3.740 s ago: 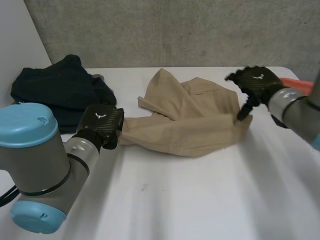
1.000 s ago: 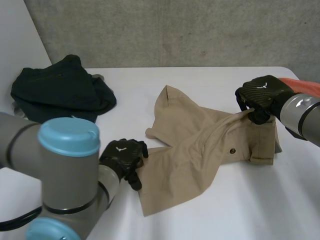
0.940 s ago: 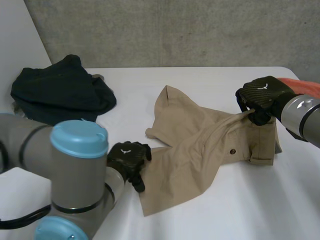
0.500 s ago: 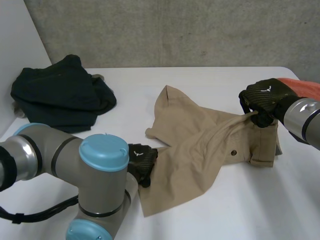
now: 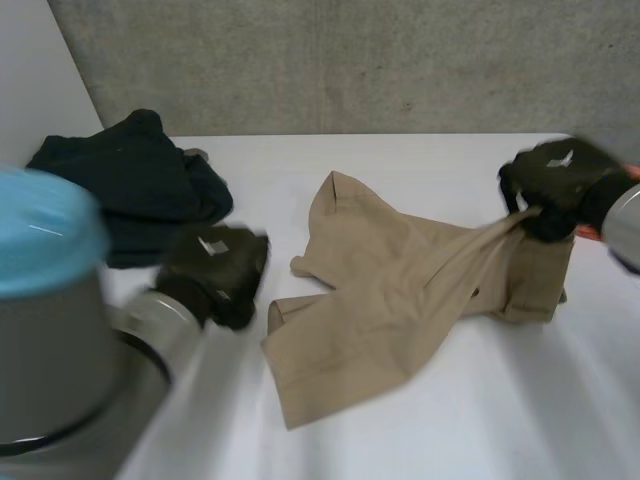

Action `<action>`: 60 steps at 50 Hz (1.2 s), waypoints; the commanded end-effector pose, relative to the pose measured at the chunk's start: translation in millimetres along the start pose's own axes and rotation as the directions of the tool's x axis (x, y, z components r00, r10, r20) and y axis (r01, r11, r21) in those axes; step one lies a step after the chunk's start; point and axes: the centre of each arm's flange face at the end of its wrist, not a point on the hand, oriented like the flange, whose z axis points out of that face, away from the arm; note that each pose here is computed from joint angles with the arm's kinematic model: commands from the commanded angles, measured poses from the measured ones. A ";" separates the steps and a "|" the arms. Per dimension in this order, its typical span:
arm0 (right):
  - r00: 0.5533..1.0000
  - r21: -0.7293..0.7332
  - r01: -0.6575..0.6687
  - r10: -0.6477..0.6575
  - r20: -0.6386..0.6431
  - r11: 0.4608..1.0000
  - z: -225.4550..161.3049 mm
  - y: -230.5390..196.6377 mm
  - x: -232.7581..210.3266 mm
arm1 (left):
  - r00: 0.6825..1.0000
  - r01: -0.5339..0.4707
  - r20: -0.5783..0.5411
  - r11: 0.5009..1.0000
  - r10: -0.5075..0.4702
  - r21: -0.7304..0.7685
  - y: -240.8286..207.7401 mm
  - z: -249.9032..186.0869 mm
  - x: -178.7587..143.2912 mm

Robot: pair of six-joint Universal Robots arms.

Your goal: Fold the laundry.

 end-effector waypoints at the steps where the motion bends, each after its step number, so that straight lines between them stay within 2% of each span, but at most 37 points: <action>1: 0.989 0.202 0.091 -0.064 -0.135 0.975 -48.8 -73.3 39.1 | 0.997 -0.007 0.073 0.937 -0.020 0.349 -101.3 -70.9 -41.2; 5: 0.990 0.234 0.081 -0.051 -0.131 0.969 -73.8 -93.5 46.8 | 0.998 -0.004 0.062 0.939 -0.019 0.344 -113.7 -92.2 -46.8; 7: 0.996 0.211 0.053 -0.038 -0.075 0.976 -74.3 -88.4 43.4 | 0.999 0.010 0.047 0.950 -0.026 0.313 -108.0 -90.4 -45.6; 11: 0.998 0.150 0.019 -0.028 0.058 0.989 -57.9 -64.6 21.4 | 0.997 0.068 0.018 0.984 -0.072 0.165 -67.9 -57.6 -38.1; 13: 0.996 0.129 0.024 -0.035 0.086 0.991 -51.6 -57.8 12.5 | 0.995 0.098 0.011 0.988 -0.100 0.116 -52.1 -44.3 -34.9; 18: 0.997 0.026 0.017 -0.018 0.073 1.000 -31.4 -31.3 0.8 | 0.981 0.193 -0.016 0.980 -0.193 -0.045 5.6 0.7 -16.9; 21: 0.998 0.018 0.015 -0.017 0.059 1.000 -25.0 -26.7 -2.9 | 0.974 0.215 -0.051 0.972 -0.220 -0.095 23.4 12.5 -3.4; 26: 1.000 0.018 -0.001 0.001 0.024 1.000 -15.7 -18.7 -1.0 | 0.963 0.190 -0.151 0.962 -0.221 -0.196 53.4 25.1 33.0; 30: 1.000 0.019 0.000 0.000 0.025 1.000 -14.2 -15.7 -3.3 | 0.959 0.161 -0.191 0.958 -0.209 -0.239 68.6 31.3 51.1; 39: 1.000 0.020 -0.008 0.007 0.016 1.000 -15.3 -15.5 -1.0 | 0.956 0.138 -0.229 0.969 -0.184 -0.203 83.1 52.9 80.9; 45: 1.000 0.013 -0.015 0.015 0.010 1.000 -15.1 -13.0 1.3 | 0.964 0.086 -0.239 0.987 -0.117 -0.138 86.6 65.7 99.2; 55: 1.000 -0.003 -0.027 0.027 -0.006 1.000 -14.7 -6.4 7.0 | 0.968 -0.028 -0.251 0.991 -0.005 -0.127 104.3 75.0 115.4; 58: 1.000 -0.005 -0.028 0.028 -0.011 1.000 -14.6 -5.0 9.2 | 0.983 -0.019 -0.185 0.995 0.000 -0.100 94.3 79.6 103.9; 60: 1.000 -0.005 -0.024 0.024 -0.015 1.000 -15.4 -5.0 9.9 | 0.997 0.014 -0.078 0.999 -0.018 -0.047 68.7 76.4 82.3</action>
